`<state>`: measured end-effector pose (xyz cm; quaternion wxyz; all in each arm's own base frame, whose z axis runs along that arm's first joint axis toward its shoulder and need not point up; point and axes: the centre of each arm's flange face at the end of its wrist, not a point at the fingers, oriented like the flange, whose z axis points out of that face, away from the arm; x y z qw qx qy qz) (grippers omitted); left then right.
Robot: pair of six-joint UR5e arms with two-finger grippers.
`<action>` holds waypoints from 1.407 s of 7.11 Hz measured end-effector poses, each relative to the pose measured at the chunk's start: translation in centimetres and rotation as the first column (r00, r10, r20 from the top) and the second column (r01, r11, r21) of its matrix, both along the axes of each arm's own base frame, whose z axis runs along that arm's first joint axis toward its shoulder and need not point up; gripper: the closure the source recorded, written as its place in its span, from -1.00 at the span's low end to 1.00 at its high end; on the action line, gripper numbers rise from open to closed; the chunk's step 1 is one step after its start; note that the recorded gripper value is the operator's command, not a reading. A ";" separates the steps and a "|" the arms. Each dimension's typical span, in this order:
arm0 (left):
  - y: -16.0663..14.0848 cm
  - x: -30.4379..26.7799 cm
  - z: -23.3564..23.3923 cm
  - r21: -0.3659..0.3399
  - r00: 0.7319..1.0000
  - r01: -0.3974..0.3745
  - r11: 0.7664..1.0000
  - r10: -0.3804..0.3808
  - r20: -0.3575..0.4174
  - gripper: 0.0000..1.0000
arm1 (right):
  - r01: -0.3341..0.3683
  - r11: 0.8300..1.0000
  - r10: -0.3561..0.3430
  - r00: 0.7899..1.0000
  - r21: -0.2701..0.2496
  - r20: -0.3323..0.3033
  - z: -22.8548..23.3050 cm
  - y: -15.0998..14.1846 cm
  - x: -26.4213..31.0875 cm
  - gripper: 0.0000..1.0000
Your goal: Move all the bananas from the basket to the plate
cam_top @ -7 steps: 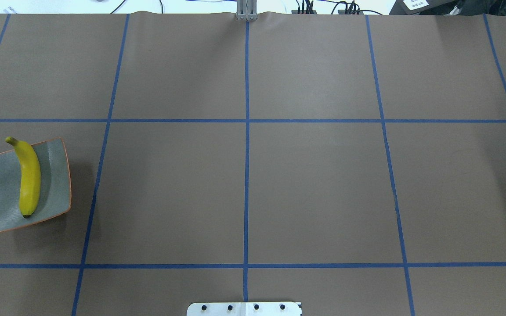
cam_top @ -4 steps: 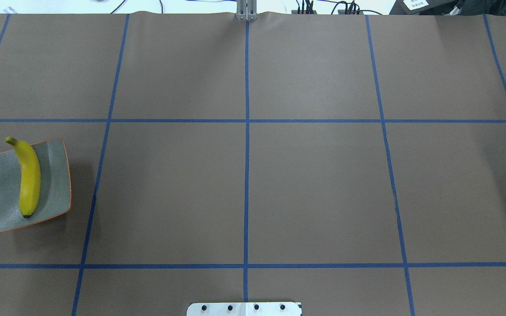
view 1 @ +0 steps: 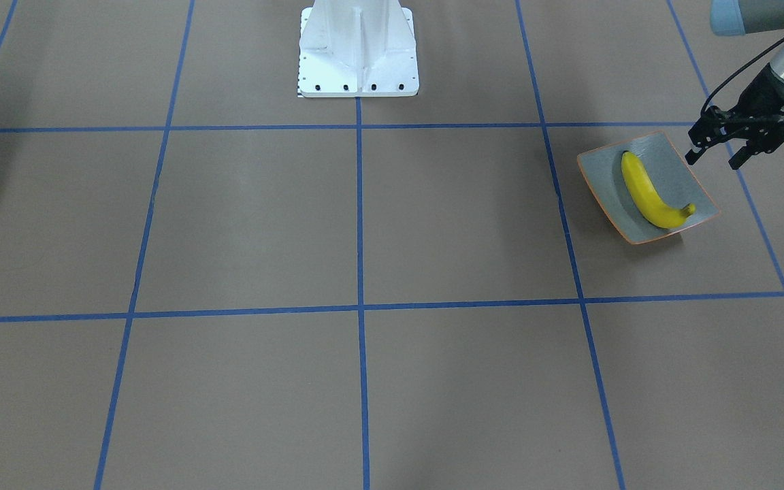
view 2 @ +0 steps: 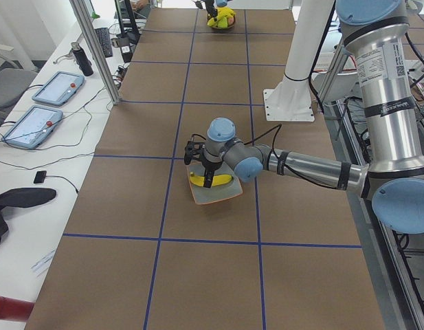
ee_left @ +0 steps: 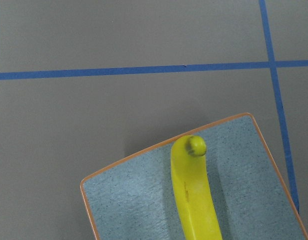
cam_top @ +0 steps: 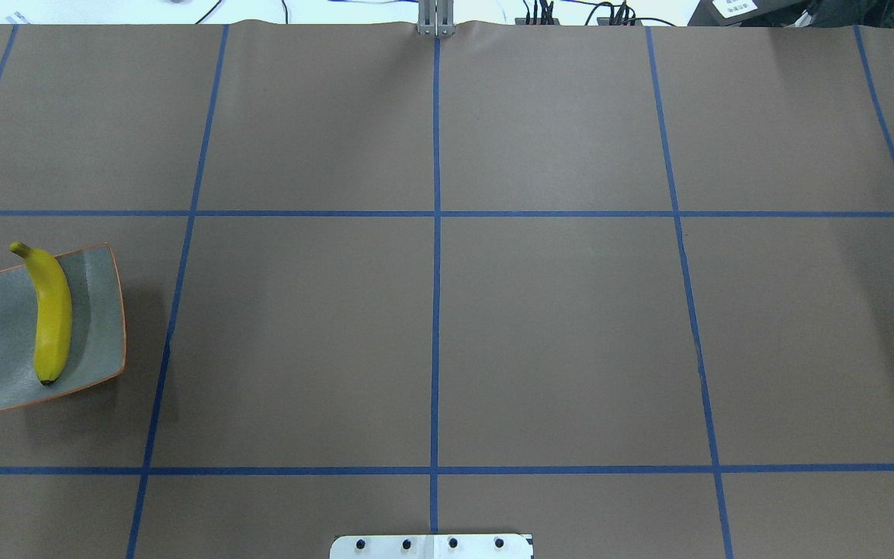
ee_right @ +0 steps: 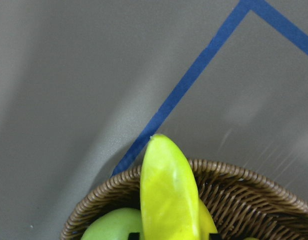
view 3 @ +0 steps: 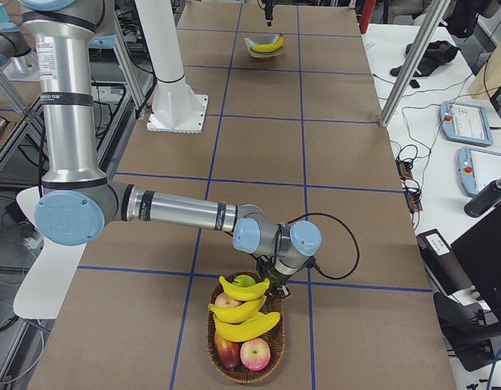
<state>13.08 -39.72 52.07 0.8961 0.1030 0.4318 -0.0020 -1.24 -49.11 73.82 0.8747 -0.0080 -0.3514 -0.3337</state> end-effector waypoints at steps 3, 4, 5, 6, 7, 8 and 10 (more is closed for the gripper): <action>0.0 0.0 -0.4 0.000 1.000 0.002 1.000 -0.002 -0.007 -0.76 | -0.024 1.000 0.024 1.000 -0.011 0.016 -4.6 -1.0 3.3 1.00; 0.0 0.0 -0.4 0.000 1.000 0.003 1.000 -0.003 -0.008 -0.76 | -0.021 0.999 0.021 1.000 -0.027 0.018 -7.5 -1.1 4.3 1.00; 0.0 0.0 -0.5 0.000 1.000 0.003 1.000 -0.003 -0.011 -0.76 | -0.039 0.998 0.040 0.999 -0.044 0.025 -10.3 -1.6 4.6 1.00; -0.1 0.2 -0.7 0.000 1.000 0.002 1.000 -0.002 -0.015 -0.77 | -0.083 0.994 0.086 0.995 -0.068 0.047 -12.6 -2.4 4.0 1.00; -0.5 0.5 -1.2 -0.003 1.000 0.009 1.000 -0.010 -0.025 -0.77 | -0.126 0.988 0.133 0.988 -0.094 0.078 -14.9 -3.1 2.6 1.00; -1.3 1.1 -2.2 -0.017 0.998 0.030 0.999 -0.031 -0.045 -0.77 | -0.162 0.980 0.174 0.979 -0.117 0.106 -17.9 -4.0 0.3 1.00; -3.2 2.8 -5.6 -0.057 0.990 0.058 0.997 -0.064 -0.123 -0.76 | -0.223 0.960 0.245 0.961 -0.171 0.125 -26.6 -6.6 -6.5 1.00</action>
